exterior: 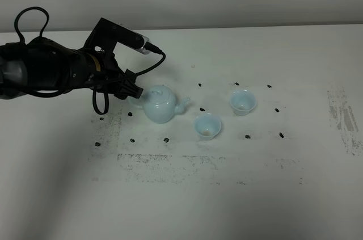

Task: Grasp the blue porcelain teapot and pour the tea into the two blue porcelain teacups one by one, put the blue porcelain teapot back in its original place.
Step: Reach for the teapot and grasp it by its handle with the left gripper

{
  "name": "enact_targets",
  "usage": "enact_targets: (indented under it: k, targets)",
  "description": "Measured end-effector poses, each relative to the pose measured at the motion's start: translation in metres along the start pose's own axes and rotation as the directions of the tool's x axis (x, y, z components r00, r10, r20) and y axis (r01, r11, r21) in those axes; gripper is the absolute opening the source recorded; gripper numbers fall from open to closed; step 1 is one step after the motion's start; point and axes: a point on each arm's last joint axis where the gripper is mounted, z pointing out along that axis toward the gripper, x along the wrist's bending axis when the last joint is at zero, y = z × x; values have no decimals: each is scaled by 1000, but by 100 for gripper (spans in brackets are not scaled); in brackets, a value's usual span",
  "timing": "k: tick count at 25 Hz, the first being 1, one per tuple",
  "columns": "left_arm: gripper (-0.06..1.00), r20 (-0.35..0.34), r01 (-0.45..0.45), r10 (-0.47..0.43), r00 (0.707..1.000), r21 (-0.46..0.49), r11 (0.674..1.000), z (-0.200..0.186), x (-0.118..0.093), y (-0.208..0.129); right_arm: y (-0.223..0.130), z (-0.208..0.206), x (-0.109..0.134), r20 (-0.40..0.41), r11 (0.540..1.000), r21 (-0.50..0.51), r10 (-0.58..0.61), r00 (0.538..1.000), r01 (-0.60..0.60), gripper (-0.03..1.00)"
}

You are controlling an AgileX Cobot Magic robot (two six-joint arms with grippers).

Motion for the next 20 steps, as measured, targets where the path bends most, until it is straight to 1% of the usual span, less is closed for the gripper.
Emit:
enact_targets:
  k: [4,7,15,20]
  targets:
    - [62,3,-1,0,1000,12,1000,0,-1,-1,0,0,0,0,1000,0,0,1000,0,47]
    - [62,7,15,-15,1000,28,999,0,-2,-2,0,0,0,0,1000,0,0,1000,0,47]
    - [62,6,36,-37,999,124,992,-1,-2,-11,0,0,0,0,1000,0,0,1000,0,47]
    - [62,3,54,-55,998,151,987,-1,-3,-13,0,0,0,0,1000,0,0,1000,0,47]
